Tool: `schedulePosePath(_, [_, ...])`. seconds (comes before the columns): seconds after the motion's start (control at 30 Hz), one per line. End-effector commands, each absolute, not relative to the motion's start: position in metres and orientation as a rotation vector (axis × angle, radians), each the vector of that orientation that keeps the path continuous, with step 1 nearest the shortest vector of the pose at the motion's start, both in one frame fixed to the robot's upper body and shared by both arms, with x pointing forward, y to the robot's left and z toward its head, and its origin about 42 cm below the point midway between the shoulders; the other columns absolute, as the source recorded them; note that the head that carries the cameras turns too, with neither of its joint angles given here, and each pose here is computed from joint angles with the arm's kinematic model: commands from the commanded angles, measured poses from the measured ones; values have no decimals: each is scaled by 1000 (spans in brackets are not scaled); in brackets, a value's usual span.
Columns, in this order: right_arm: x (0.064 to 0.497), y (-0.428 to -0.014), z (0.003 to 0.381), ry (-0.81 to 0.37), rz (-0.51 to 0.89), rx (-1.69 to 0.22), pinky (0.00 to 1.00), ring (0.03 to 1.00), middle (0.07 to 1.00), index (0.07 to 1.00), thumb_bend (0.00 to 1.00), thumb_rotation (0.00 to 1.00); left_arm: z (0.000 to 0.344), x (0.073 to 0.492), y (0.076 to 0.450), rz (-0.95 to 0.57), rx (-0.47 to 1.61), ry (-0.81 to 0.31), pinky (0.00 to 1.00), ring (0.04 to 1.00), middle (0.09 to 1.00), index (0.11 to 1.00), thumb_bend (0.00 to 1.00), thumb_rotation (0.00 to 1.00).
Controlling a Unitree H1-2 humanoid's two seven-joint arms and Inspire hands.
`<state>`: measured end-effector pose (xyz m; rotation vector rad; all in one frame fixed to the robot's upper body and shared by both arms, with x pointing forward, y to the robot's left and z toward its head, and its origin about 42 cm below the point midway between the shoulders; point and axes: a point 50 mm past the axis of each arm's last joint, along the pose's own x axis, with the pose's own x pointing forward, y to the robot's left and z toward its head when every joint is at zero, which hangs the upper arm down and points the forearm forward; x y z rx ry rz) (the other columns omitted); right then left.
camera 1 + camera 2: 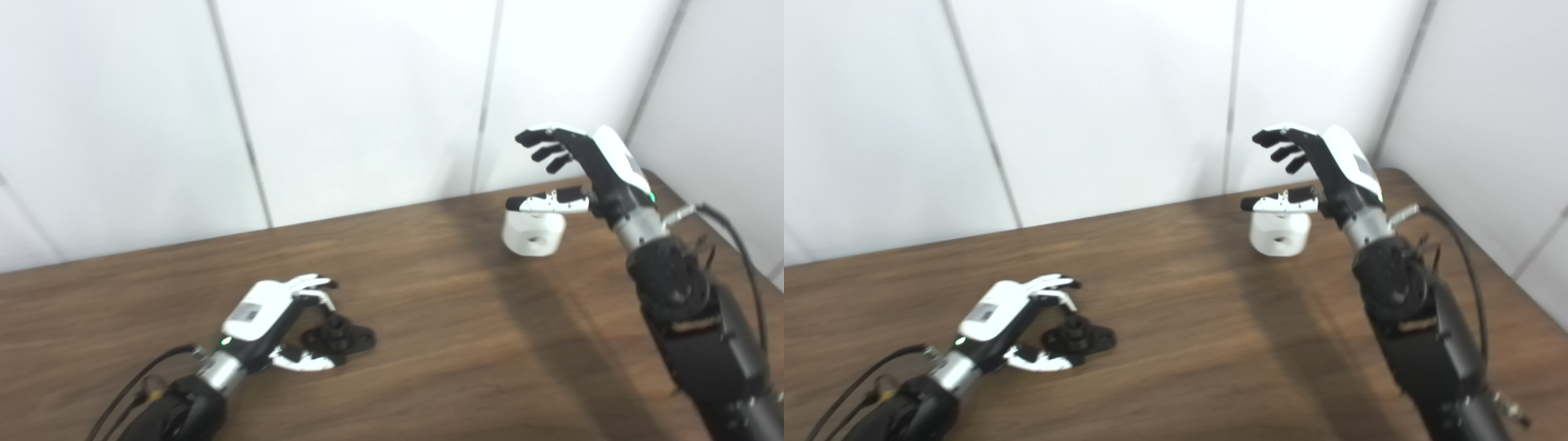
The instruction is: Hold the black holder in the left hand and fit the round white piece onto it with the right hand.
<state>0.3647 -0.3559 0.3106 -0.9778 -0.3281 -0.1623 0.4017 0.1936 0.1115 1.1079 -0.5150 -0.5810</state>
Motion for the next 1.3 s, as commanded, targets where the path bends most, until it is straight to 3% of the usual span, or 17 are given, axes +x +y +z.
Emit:
schedulePosePath(0.0, [369, -355, 337, -372, -173, -1030, 583, 701, 763, 716, 732, 246, 64, 381, 235, -684, 1251, -289, 696, 864, 829, 513, 969, 253])
schedulePosePath(0.17, [372, -363, 340, -321, -184, -1100, 618, 729, 773, 717, 776, 208, 60, 380, 240, -694, 1258, -292, 723, 867, 837, 513, 956, 236])
schedulePosePath(0.37, [377, -369, 344, -215, -133, -1294, 797, 885, 856, 756, 831, 270, 57, 379, 244, -682, 1255, -297, 706, 862, 831, 510, 978, 227])
schedulePosePath(0.67, [391, -376, 344, -80, -41, -1354, 890, 946, 920, 774, 906, 274, 56, 378, 247, -689, 1265, -288, 705, 866, 833, 512, 964, 224])
schedulePosePath(0.87, [400, -377, 340, -29, -12, -1364, 874, 936, 929, 794, 951, 269, 55, 378, 247, -687, 1256, -283, 701, 866, 834, 507, 970, 222])
schedulePosePath(1.1, [412, -380, 335, 3, 5, -1386, 769, 916, 926, 798, 983, 278, 55, 378, 248, -683, 1247, -283, 702, 862, 832, 502, 982, 217])
schedulePosePath(1.27, [420, -379, 329, 26, 13, -1400, 771, 923, 926, 803, 972, 278, 55, 377, 247, -688, 1255, -281, 693, 864, 832, 505, 978, 228])
